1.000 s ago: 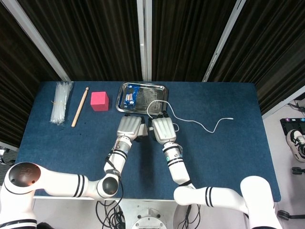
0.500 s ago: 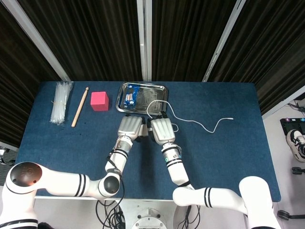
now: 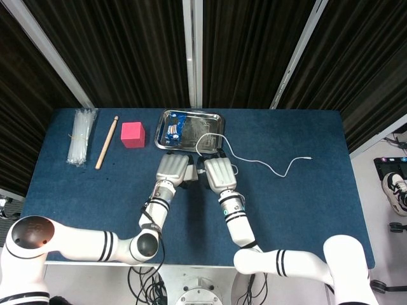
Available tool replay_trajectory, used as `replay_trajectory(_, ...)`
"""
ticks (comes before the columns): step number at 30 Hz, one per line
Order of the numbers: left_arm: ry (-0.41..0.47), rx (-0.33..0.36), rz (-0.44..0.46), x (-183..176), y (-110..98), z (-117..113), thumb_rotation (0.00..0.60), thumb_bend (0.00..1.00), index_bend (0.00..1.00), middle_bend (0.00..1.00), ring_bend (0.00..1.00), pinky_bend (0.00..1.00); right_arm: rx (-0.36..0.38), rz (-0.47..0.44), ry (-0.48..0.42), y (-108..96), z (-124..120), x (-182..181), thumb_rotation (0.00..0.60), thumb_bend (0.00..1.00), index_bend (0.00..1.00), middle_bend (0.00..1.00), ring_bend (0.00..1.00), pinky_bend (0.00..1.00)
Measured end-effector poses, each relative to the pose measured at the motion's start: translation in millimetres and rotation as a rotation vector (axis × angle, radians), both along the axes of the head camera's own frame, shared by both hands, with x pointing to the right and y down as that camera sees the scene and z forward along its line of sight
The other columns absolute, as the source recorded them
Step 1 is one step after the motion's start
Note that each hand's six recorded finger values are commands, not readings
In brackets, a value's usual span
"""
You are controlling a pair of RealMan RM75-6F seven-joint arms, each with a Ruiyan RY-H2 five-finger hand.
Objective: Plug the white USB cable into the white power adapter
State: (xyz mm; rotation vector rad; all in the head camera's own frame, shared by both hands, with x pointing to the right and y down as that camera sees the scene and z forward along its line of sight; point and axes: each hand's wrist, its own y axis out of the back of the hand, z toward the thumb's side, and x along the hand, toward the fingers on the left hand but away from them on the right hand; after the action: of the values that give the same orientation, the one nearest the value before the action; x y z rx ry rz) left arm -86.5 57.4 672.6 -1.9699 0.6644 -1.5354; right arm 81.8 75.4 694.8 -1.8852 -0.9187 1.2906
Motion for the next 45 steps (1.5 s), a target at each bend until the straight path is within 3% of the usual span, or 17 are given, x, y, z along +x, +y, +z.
replay_trajectory(5, -0.003, 0.0, 0.004, -1.1, 0.1, 0.5, 0.6, 0.27, 0.47, 0.54, 0.44, 0.18, 0.005, 0.004, 0.003, -1.6, -1.4, 4.8, 0.6, 0.27, 0.36, 0.46, 0.32, 0.12)
replay_trajectory(9, -0.004, 0.003, 0.008, -1.1, 0.3, 0.0, 0.6, 0.27, 0.47, 0.54, 0.44, 0.18, 0.005, 0.009, 0.005, -2.4, -2.0, 8.2, 0.6, 0.31, 0.48, 0.46, 0.32, 0.12)
replay_trajectory(12, -0.003, 0.006, 0.011, -0.6, 0.3, -1.0, 0.6, 0.27, 0.47, 0.54, 0.44, 0.18, 0.003, 0.01, 0.006, -2.2, -1.6, 8.6, 0.6, 0.33, 0.51, 0.46, 0.32, 0.12)
replay_trajectory(45, -0.003, 0.006, 0.029, 4.0, 2.5, -2.9, 0.6, 0.27, 0.47, 0.54, 0.44, 0.18, -0.003, 0.018, 0.006, -1.2, 3.3, 6.9, 0.6, 0.34, 0.53, 0.46, 0.32, 0.12)
